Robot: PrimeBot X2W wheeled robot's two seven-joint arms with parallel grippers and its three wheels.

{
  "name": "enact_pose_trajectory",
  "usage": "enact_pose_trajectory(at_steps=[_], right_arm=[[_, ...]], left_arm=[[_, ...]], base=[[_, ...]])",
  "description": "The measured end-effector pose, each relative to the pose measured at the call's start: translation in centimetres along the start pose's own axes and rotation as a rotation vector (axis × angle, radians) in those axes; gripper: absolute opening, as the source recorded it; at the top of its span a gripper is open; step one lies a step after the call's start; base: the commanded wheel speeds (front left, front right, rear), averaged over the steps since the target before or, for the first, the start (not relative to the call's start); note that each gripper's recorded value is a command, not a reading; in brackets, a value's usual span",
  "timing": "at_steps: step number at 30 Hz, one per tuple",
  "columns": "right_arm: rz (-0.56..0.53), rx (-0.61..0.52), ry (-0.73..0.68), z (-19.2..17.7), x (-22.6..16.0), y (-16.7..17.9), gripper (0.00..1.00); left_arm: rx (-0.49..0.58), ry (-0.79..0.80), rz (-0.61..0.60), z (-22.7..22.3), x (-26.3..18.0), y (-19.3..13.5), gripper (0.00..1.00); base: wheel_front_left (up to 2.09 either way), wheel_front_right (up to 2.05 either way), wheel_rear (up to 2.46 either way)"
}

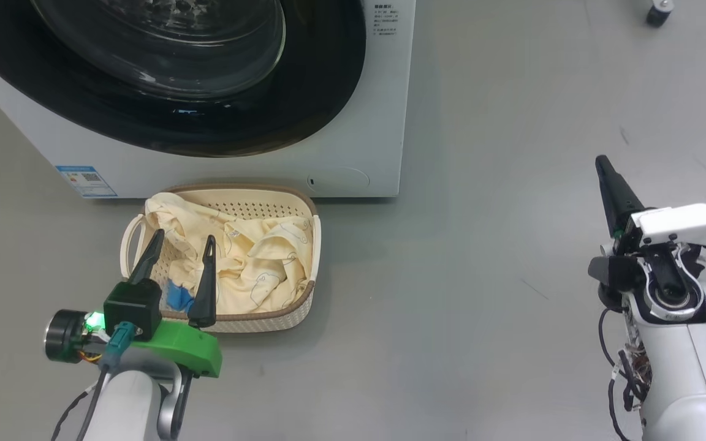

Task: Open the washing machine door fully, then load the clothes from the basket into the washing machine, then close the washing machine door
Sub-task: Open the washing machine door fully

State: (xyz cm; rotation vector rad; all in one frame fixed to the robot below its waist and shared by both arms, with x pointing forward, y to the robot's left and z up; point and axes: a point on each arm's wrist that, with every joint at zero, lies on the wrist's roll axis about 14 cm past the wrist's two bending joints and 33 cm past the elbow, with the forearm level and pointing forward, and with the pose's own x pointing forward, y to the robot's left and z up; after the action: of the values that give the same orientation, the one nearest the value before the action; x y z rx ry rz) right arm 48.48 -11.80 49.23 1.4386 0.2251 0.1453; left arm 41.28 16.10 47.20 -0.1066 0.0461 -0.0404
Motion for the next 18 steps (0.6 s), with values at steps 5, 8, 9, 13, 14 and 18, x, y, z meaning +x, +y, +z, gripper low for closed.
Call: enact_pose_trajectory(at_steps=[5, 8, 9, 13, 14, 18], right_arm=[[0.052, 0.101, 0.12, -1.9, 2.8, 1.7, 0.0], [0.079, 0.15, 0.176, -2.6, 4.6, 3.0, 0.0], [0.087, 0.158, 0.194, -2.9, 5.2, 3.4, 0.0], [0.123, 0.204, 0.289, -4.3, 7.8, 5.2, 0.0], [0.127, 0.205, 0.304, -4.5, 8.3, 5.5, 0.0], [0.161, 0.212, 0.352, -4.9, 10.5, 7.1, 0.0]], left_arm=[[0.005, 0.001, 0.008, -0.2, 0.6, 0.4, 1.0], [0.007, 0.001, 0.016, -0.2, 1.0, 0.7, 1.0], [0.008, 0.003, 0.019, -0.3, 1.2, 0.9, 1.0], [0.008, 0.013, 0.026, -0.8, 1.8, 1.2, 1.0], [0.009, 0.015, 0.023, -0.9, 1.9, 1.2, 1.0], [-0.011, 0.025, 0.026, -1.4, 2.4, 1.2, 1.0]], base=[[0.0, 0.0, 0.0], [0.0, 0.0, 0.0], [0.0, 0.0, 0.0], [0.0, 0.0, 0.0], [0.0, 0.0, 0.0], [0.0, 0.0, 0.0]])
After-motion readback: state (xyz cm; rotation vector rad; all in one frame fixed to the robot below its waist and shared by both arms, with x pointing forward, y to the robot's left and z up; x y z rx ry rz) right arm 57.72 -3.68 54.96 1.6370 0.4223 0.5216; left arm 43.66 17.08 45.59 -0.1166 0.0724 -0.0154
